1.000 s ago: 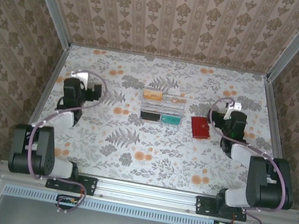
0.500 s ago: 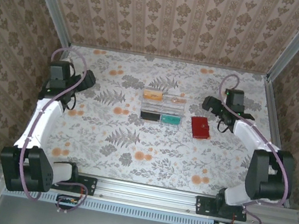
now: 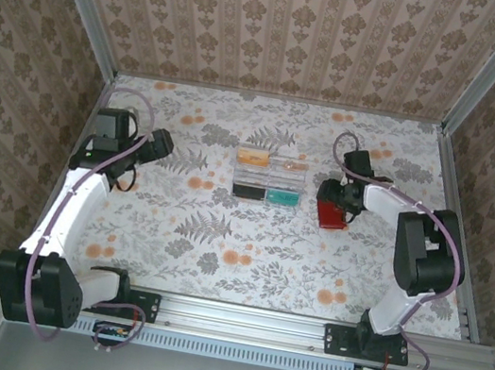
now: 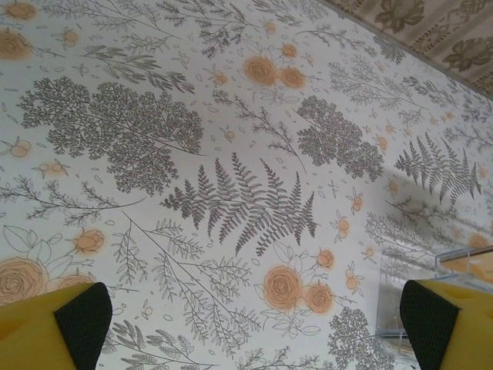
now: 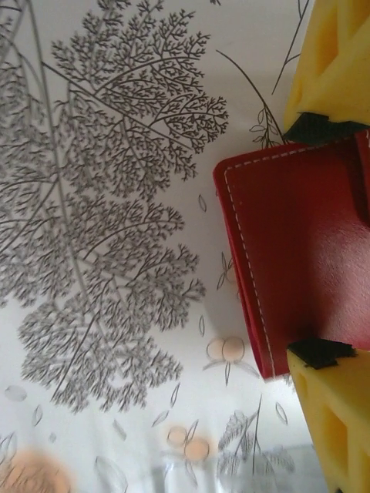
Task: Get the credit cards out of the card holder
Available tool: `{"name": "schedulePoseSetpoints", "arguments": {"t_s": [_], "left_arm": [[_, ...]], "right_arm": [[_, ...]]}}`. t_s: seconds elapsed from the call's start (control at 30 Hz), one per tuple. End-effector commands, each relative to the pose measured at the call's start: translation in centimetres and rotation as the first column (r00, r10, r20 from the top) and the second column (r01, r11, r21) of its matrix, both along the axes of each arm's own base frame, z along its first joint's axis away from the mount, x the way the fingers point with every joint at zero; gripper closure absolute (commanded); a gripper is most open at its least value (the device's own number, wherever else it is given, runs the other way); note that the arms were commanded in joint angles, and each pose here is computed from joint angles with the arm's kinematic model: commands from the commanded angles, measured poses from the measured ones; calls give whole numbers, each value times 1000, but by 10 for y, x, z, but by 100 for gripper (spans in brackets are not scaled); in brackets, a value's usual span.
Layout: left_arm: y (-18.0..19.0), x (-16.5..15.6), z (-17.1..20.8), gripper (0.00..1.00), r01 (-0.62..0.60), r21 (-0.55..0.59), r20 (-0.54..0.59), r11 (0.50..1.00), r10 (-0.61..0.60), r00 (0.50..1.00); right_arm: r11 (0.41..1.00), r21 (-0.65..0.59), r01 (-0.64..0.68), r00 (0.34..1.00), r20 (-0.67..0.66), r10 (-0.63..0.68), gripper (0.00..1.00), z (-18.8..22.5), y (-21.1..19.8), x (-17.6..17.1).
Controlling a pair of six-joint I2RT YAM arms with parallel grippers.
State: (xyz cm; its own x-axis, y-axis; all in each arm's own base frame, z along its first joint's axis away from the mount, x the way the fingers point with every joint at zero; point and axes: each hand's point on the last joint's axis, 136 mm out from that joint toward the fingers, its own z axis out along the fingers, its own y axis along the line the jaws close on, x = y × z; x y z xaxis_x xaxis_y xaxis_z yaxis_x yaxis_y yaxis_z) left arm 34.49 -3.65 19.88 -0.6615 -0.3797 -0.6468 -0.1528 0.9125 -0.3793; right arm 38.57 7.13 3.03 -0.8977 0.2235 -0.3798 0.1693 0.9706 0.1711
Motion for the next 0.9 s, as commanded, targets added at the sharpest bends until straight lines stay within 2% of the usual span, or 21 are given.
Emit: {"name": "schedulePoseSetpoints", "arguments": {"t_s": [0.0, 0.13, 0.27, 0.37, 0.43, 0.57, 0.87], "left_arm": [[-6, -9, 1, 0, 12, -19, -5, 1000, -12, 1000], [-7, -15, 1, 0, 11, -21, -4, 1000, -11, 1000], [-7, -22, 2, 0, 12, -22, 5, 1000, -12, 1000], [-8, -27, 4, 0, 18, -23, 11, 1000, -17, 1000], [-9, -31, 4, 0, 23, -26, 12, 999, -22, 1000], [-12, -39, 5, 0, 31, -36, 13, 999, -30, 999], [-23, -59, 0, 0, 63, -52, 6, 997, -63, 998]], "right_arm": [[999, -38, -5, 998, -58, 3, 31, -6, 0, -15], [999, -50, -4, 994, -112, -2, 36, -14, -1, -39], [998, -57, 4, 994, -107, -10, 43, -11, 0, -67], [998, -55, 4, 993, -118, -11, 43, -10, 5, -93], [999, -52, -13, 992, -126, 7, 44, -11, 14, -112], [999, -29, -15, 994, -109, 12, 44, 2, 33, -126], [1000, 11, -26, 992, -127, 27, 45, -13, 96, -162]]}}
